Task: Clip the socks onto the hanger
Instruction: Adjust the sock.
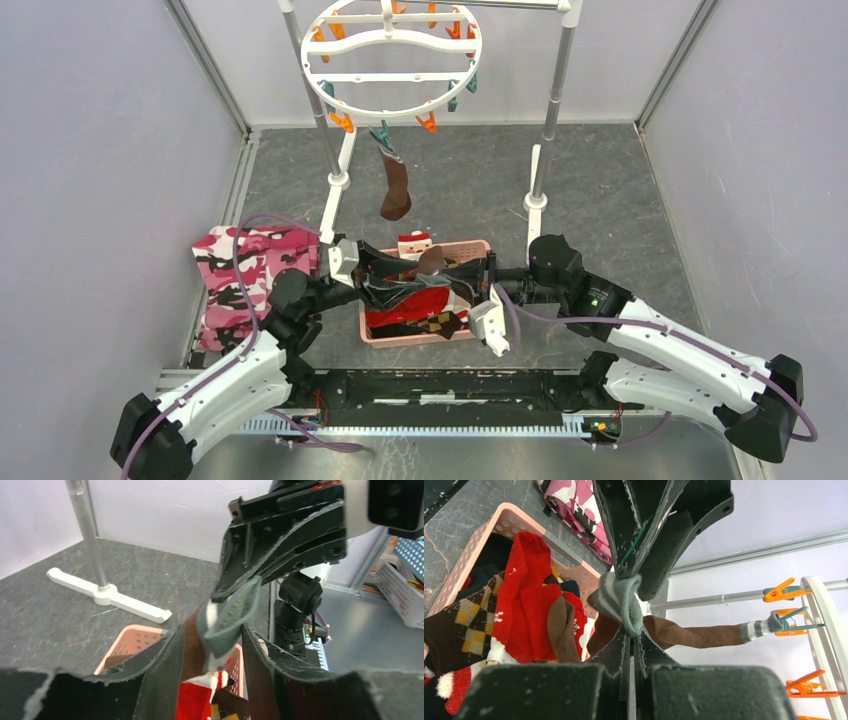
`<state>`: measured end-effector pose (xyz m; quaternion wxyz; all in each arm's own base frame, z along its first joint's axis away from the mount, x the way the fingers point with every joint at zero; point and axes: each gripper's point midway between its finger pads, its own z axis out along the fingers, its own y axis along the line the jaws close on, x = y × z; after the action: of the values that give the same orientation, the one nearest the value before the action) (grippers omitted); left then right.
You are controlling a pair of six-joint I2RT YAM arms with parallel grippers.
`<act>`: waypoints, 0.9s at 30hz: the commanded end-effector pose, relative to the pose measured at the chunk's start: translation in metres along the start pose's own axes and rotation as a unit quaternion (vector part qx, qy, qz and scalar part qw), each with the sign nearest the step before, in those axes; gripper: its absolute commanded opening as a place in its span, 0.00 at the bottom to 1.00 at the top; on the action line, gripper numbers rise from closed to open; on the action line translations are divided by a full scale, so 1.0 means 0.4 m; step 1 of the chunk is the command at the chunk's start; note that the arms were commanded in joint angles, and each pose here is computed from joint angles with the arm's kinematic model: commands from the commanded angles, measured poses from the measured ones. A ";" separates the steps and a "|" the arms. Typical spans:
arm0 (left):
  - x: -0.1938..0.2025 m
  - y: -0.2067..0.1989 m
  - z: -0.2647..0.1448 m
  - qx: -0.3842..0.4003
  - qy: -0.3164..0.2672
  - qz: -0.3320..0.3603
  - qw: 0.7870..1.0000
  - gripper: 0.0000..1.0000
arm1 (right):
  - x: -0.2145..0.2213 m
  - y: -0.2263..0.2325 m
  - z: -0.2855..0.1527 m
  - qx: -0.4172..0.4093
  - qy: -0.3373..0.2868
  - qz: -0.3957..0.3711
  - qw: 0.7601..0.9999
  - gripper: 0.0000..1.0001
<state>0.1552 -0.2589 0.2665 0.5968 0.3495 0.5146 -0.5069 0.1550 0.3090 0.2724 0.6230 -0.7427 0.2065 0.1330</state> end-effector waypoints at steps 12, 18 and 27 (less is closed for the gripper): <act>-0.075 -0.061 0.016 0.055 -0.018 -0.001 0.998 0.53 | 0.014 -0.020 0.004 0.005 0.023 0.002 1.000 0.00; -0.042 -0.017 0.028 0.016 0.022 -0.016 1.000 0.51 | 0.008 -0.024 -0.002 0.008 0.020 0.000 1.000 0.00; -0.038 -0.007 0.025 0.001 0.046 -0.016 0.999 0.51 | 0.006 -0.020 -0.002 0.005 0.019 0.001 1.000 0.00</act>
<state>0.1501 -0.2671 0.2722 0.5430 0.3534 0.5513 -0.5256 0.1614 0.3092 0.2583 0.6060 -0.7515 0.2282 0.1263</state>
